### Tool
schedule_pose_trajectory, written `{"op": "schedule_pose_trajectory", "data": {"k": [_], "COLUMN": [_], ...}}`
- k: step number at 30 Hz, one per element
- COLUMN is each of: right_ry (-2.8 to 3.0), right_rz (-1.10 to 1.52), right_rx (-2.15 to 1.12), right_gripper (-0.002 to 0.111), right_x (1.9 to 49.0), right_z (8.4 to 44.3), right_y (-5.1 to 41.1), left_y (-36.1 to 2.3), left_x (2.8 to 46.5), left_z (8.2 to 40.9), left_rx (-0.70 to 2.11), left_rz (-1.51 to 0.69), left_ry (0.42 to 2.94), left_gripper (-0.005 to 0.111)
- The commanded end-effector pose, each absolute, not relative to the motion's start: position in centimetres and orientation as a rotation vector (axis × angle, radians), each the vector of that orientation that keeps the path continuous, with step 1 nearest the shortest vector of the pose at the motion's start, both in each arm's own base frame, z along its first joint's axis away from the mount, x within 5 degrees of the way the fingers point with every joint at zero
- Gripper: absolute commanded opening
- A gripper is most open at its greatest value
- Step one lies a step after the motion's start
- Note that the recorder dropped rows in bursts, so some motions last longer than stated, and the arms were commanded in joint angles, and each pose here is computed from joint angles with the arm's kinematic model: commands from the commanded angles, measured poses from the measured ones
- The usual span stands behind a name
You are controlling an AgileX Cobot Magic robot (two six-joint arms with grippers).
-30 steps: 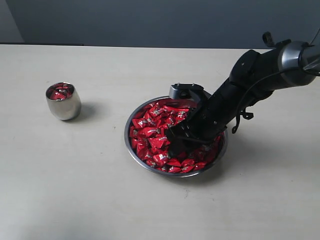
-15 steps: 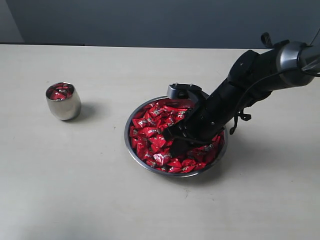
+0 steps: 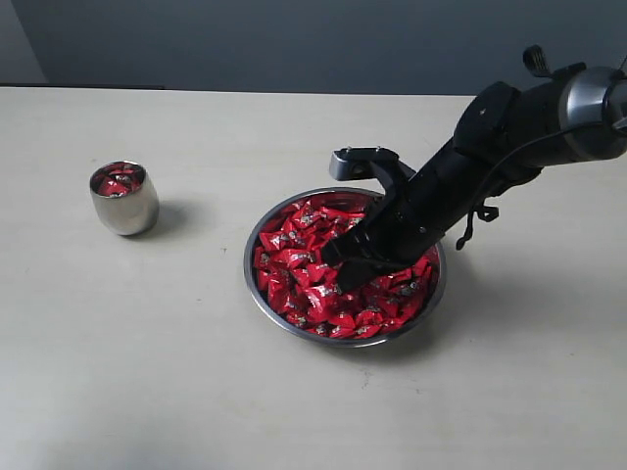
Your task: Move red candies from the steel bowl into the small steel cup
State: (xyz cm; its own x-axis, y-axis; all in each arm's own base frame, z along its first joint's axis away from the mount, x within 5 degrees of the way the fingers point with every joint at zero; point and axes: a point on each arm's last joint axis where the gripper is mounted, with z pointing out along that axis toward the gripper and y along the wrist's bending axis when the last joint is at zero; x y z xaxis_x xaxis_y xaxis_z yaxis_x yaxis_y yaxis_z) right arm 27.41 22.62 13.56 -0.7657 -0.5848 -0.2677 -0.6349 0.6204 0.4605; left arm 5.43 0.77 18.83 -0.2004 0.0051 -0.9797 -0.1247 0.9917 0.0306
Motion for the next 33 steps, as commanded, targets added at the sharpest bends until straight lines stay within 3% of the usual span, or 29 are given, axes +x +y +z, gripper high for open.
{"op": "schedule_pose_trajectory", "data": {"k": [1,19,27,33], "right_ry": [2.719,2.717,2.716,2.716], "right_rz": [0.800,0.775,0.775,0.776], "right_rx": [-1.065,-1.012,-1.008,-1.007], "right_gripper": [-0.001,-0.001,0.029,0.030], "right_x": [27.58,28.02,28.04,28.04], "right_z": [13.88,13.42,13.43,13.43], "right_y": [22.40,22.45,22.46,22.47], "left_y": [0.76,0.76,0.76,0.76], "left_x": [5.42,5.42,5.42,5.42], "left_z": [18.74,18.74,18.74,18.74], "left_rx": [-0.092,-0.092,-0.092,-0.092], "left_rz": [0.114,0.114,0.114,0.114], "left_ry": [1.767,1.767,1.767,1.767], "left_gripper": [0.000,0.000,0.000,0.000]}}
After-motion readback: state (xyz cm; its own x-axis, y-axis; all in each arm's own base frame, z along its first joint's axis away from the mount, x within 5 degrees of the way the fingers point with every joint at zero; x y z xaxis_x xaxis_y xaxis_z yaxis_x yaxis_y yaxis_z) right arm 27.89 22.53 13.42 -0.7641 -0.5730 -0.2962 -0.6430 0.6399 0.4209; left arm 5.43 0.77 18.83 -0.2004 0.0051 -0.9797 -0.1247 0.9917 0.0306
